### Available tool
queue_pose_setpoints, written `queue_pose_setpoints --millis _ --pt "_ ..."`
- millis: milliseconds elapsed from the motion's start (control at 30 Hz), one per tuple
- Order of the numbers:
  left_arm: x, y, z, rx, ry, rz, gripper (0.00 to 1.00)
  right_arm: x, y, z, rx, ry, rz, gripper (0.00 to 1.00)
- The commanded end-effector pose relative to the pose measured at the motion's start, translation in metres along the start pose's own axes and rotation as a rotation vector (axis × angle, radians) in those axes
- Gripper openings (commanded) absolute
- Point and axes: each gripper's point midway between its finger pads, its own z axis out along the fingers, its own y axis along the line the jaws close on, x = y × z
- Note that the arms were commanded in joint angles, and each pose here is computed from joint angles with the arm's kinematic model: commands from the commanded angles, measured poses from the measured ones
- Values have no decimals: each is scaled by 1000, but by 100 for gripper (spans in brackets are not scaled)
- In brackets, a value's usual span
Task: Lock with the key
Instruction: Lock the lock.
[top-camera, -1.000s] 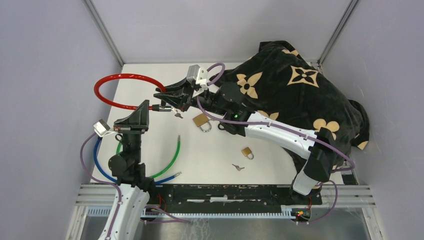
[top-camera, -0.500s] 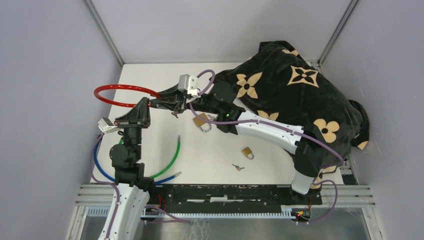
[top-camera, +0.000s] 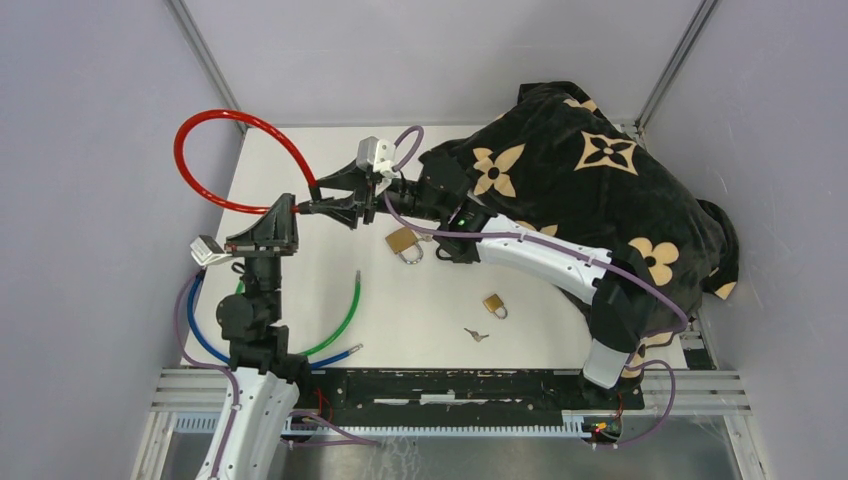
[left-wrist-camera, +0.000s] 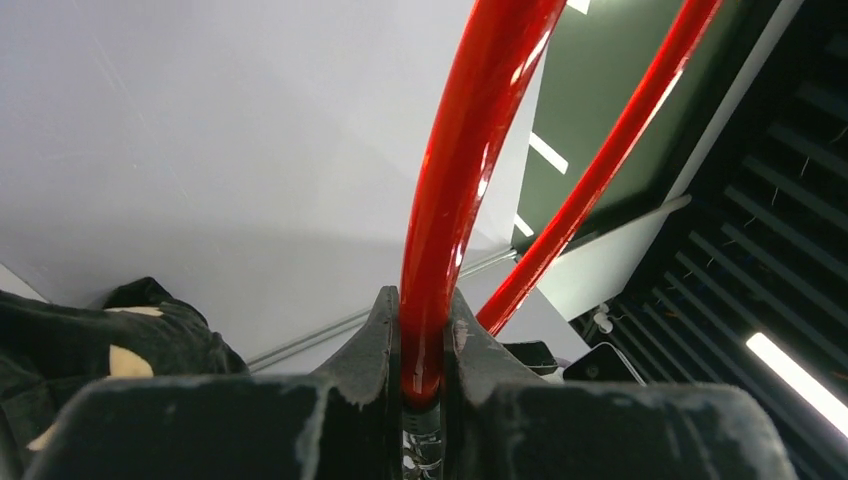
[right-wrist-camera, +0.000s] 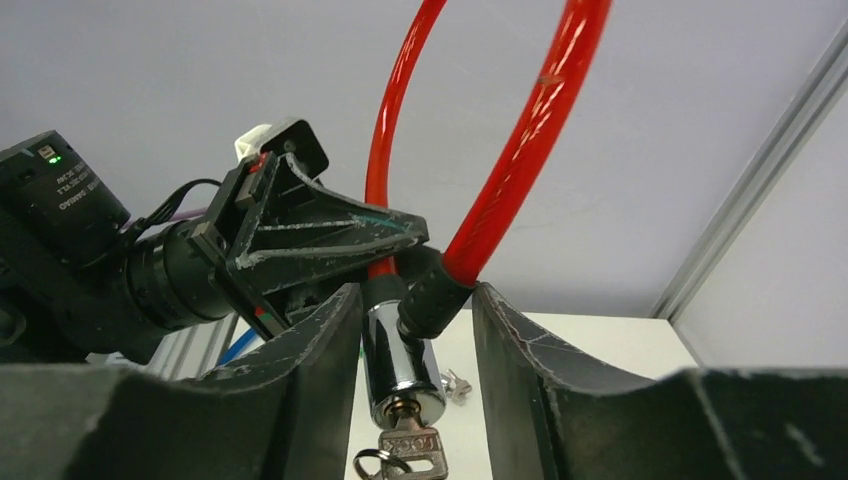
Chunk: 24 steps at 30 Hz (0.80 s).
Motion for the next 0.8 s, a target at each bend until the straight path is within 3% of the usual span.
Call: queue_pose_setpoints --millis 0,100,233,333,567,767 --pt "-3 -60 -4 223 -22 128 2 -45 17 -5 -75 -38 -21 51" --pt "-2 -67 -7 274 -27 206 2 -52 21 -10 -116 -6 -29 58" --pt "0 -82 -16 408 -57 457 2 -61 23 -24 -161 50 -62 64" --pt "1 -84 -19 440 -71 543 2 -55 26 -33 -203 116 -94 69" --pt "11 -95 -26 503 -26 550 2 -57 4 -55 -221 151 -89 73" --pt "12 -95 -25 497 -16 523 2 -47 -4 -57 -265 221 -16 70"
